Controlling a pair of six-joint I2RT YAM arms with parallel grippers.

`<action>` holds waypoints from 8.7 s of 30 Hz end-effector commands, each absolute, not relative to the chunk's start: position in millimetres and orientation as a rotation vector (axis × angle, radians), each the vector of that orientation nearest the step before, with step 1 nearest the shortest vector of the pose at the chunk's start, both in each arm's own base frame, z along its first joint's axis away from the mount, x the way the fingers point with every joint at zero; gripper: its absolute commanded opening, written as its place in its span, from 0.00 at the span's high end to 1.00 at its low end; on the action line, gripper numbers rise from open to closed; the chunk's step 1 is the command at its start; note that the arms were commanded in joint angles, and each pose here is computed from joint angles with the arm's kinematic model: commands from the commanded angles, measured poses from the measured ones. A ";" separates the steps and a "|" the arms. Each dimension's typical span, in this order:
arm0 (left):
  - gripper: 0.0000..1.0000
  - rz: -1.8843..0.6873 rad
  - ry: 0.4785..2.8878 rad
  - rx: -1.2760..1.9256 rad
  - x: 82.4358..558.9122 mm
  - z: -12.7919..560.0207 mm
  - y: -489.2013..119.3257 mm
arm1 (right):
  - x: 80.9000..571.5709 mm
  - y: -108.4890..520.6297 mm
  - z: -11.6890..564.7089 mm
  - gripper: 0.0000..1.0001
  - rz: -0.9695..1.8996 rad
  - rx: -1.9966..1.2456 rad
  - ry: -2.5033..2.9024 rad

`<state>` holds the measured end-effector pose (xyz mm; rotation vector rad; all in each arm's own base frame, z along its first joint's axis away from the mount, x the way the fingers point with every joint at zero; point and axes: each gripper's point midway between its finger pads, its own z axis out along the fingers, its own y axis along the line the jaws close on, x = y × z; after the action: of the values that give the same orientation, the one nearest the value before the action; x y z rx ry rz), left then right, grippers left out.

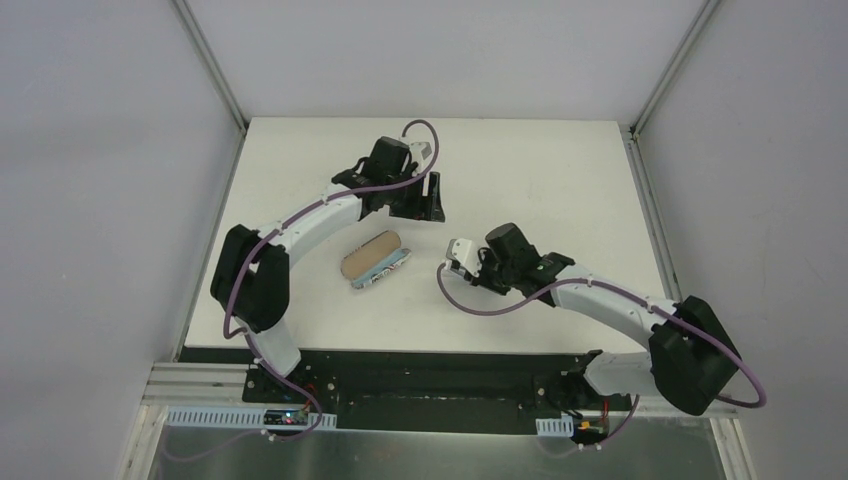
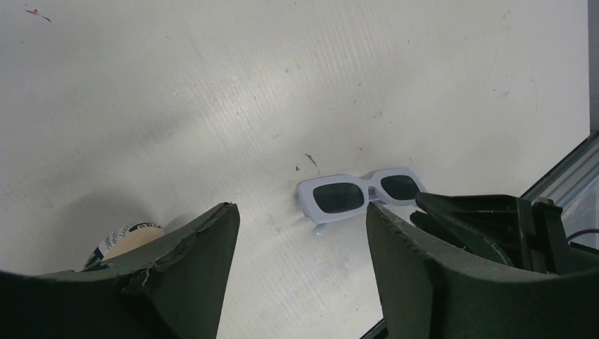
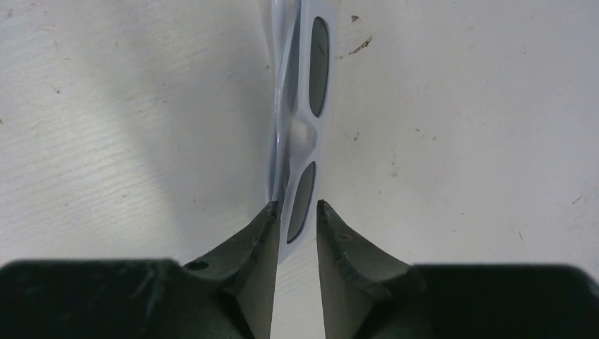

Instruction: Organize the sunglasses

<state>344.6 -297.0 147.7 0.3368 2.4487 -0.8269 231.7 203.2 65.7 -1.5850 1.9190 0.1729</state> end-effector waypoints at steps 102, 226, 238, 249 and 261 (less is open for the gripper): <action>0.34 -1.555 2.406 0.817 191.9 228.8 -341.9 | 202.2 215.6 231.2 1.00 -0.148 -1.790 0.735; 0.82 -0.562 2.715 0.708 247.0 93.4 -160.4 | 126.8 244.6 135.9 0.41 0.814 -1.876 1.492; 0.82 -0.650 2.708 0.778 232.7 85.3 -172.9 | 125.3 242.5 130.9 0.41 0.811 -1.882 1.493; 0.81 -0.623 2.679 0.759 239.2 72.8 -173.6 | 126.8 245.9 131.2 0.41 0.823 -1.878 1.494; 0.80 -0.397 2.618 0.897 251.0 60.2 -168.0 | 127.8 251.4 127.8 0.41 0.851 -1.868 1.503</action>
<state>240.7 -169.6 63.9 0.8150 2.6840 -0.5126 127.6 241.7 120.4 -1.8887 1.5521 0.8074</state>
